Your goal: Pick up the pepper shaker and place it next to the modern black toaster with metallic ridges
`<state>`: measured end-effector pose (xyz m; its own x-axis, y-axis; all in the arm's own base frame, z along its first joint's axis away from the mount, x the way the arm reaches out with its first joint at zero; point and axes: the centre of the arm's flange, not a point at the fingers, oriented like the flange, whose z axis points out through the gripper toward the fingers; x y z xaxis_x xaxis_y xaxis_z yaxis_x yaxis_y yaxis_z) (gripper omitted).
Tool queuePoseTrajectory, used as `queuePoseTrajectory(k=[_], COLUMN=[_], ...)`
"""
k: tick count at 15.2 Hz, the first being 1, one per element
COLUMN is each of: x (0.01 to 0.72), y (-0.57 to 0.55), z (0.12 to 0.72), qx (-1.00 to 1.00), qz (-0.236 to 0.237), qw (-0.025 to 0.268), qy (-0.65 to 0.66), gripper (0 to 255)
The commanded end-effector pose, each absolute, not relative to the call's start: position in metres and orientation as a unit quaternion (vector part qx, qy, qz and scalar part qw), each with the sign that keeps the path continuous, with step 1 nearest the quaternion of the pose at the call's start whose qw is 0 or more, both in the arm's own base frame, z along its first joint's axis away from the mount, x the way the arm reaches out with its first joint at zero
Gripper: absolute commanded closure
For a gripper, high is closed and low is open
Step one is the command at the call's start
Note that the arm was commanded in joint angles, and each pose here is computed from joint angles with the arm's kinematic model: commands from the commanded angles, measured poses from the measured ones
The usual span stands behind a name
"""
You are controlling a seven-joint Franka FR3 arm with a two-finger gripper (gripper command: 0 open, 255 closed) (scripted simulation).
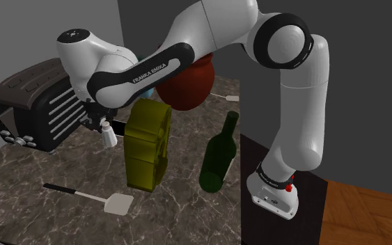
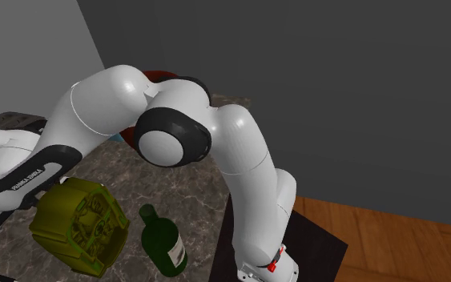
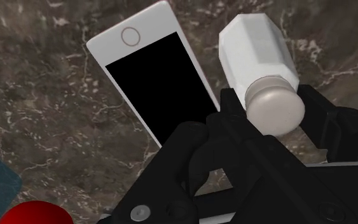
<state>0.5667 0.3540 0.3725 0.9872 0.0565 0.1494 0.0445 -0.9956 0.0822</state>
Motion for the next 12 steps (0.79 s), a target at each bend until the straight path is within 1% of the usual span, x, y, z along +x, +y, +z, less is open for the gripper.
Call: queuePoseTrajectory(k=[1,6,10,12], x=[0.567,0.567,0.559,0.559], y=[0.354,0.354,0.358,0.358], z=[0.373,0.373,0.422,0.422], qx=[0.996,0.996,0.996,0.996], qz=[0.076,0.076,0.076,0.076], qw=[0.039,0.039,0.039,0.039], qy=[0.025,0.025,0.025,0.025], gripper=[0,0,0,0])
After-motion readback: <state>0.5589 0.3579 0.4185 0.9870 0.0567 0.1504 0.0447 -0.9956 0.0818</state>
